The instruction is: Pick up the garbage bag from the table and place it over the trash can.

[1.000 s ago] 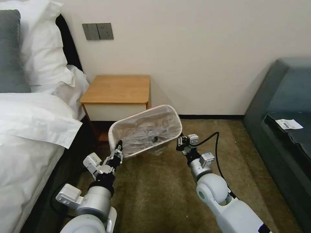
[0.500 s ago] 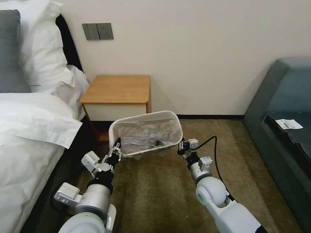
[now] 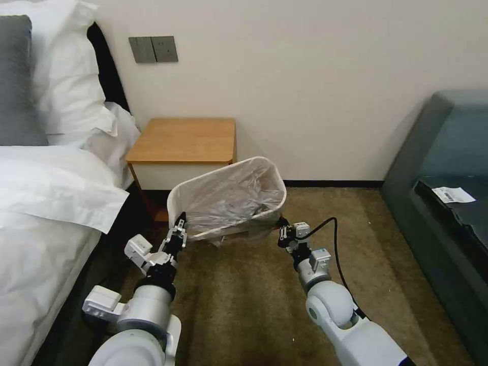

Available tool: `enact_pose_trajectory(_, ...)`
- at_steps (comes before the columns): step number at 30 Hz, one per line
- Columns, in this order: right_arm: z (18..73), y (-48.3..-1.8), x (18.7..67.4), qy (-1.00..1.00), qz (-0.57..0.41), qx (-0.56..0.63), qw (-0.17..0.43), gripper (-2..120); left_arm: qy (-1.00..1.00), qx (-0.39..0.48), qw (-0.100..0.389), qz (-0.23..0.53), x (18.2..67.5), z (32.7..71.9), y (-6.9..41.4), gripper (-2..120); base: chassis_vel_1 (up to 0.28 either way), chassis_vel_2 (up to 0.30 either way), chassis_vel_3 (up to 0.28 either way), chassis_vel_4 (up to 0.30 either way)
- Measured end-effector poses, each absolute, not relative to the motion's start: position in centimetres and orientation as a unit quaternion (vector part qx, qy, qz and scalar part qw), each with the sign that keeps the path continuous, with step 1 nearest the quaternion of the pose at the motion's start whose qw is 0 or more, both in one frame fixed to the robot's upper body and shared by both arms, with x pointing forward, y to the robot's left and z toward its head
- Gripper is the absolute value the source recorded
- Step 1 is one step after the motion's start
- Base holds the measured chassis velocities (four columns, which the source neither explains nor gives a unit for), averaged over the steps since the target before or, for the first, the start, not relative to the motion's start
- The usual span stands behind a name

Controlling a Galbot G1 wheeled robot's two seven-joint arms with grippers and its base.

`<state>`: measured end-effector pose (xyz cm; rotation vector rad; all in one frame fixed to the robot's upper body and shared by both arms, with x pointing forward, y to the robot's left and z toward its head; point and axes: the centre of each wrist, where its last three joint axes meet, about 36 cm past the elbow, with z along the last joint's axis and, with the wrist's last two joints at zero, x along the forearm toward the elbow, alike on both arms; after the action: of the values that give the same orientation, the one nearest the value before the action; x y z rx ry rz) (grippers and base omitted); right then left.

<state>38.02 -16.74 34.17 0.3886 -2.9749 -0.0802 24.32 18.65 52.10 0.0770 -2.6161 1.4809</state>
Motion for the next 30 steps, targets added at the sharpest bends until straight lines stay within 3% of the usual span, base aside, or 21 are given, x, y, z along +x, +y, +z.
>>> enact_pose_trajectory(4, 34.7, -16.7, 37.8, -0.99, -0.024, 0.125, 0.058, 2, -0.88, 0.031, 0.06, 0.471, 24.4, 52.1, 18.8, 12, 0.0, 0.0, 0.0, 0.0)
enact_pose_trajectory(14, 37.2, -16.6, 35.0, -0.99, -0.025, 0.139, 0.029, 41, -0.898, 0.03, 0.027, 0.437, 25.3, 52.8, 19.4, 12, 0.0, 0.0, 0.0, 0.0)
enact_pose_trajectory(18, 37.9, -16.5, 33.9, -0.989, -0.026, 0.142, 0.024, 52, -0.904, 0.028, 0.02, 0.427, 25.5, 53.0, 19.5, 12, 0.0, 0.0, 0.0, 0.0)
enact_pose_trajectory(20, 38.9, -16.6, 33.0, -0.99, -0.025, 0.14, 0.011, 64, -0.913, 0.029, 0.015, 0.407, 25.6, 53.0, 19.5, 12, 0.0, 0.0, 0.0, 0.0)
enact_pose_trajectory(22, 39.4, -16.6, 32.7, -0.991, -0.021, 0.134, 0.0, 67, -0.92, 0.03, 0.013, 0.39, 25.6, 52.8, 19.5, 12, 0.0, 0.0, 0.0, 0.0)
enact_pose_trajectory(27, 42.0, -17.4, 32.8, -0.99, 0.013, 0.101, -0.096, 89, -0.96, 0.034, 0.021, 0.278, 26.5, 49.8, 19.6, 11, 0.0, 0.0, 0.0, 0.0)
enact_pose_trajectory(29, 42.5, -17.6, 32.9, -0.988, 0.021, 0.1, -0.113, 90, -0.966, 0.035, 0.021, 0.254, 26.6, 49.2, 19.6, 11, 0.0, 0.0, 0.0, 0.0)
enact_pose_trajectory(30, 43.4, -18.1, 33.2, -0.981, 0.038, 0.11, -0.153, 92, -0.978, 0.037, 0.021, 0.202, 26.9, 47.9, 19.8, 11, 0.0, 0.0, 0.0, 0.0)
